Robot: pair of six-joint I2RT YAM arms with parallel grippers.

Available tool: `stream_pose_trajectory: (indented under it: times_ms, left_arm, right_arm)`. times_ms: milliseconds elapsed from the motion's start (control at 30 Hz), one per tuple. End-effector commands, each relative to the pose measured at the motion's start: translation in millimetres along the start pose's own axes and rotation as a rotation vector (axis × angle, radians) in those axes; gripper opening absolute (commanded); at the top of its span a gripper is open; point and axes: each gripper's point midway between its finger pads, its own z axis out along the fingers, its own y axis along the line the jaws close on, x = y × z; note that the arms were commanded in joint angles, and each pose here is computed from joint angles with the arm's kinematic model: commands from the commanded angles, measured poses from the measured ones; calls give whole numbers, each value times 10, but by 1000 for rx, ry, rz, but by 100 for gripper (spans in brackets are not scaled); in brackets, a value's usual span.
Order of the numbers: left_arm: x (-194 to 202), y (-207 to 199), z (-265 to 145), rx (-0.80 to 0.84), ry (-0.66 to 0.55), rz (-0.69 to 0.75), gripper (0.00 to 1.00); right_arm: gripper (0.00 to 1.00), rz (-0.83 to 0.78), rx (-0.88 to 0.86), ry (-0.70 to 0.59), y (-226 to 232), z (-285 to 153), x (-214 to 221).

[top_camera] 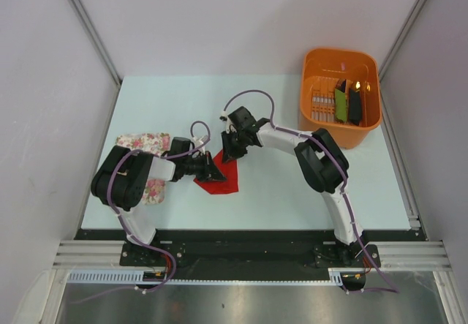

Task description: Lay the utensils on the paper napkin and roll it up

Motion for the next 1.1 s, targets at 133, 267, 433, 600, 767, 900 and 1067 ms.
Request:
stream_pose_trajectory:
  times_ms: [133, 267, 433, 600, 767, 900, 1067]
  left_arm:
    - [109, 114, -111, -90, -13, 36, 18]
    - [10, -174, -346, -47, -81, 89, 47]
    - [-51, 49, -650, -139, -126, -25, 70]
    - [-19, 418, -926, -265, -124, -128, 76]
    - [85, 579, -910, -306, -89, -179, 77]
    - [113, 658, -809, -303, -68, -210, 75]
    - [100, 593, -591, -237, -29, -189, 73]
  right_arm:
    - [11, -56, 121, 74, -317, 316, 264]
    - [9, -57, 126, 98, -387, 367, 392]
    - [9, -58, 127, 104, -400, 378, 429]
    - [9, -58, 123, 98, -398, 366, 407]
    - [9, -50, 117, 97, -385, 363, 395]
    - [9, -32, 118, 99, -409, 375, 401]
    - [9, -28, 118, 99, -416, 386, 397]
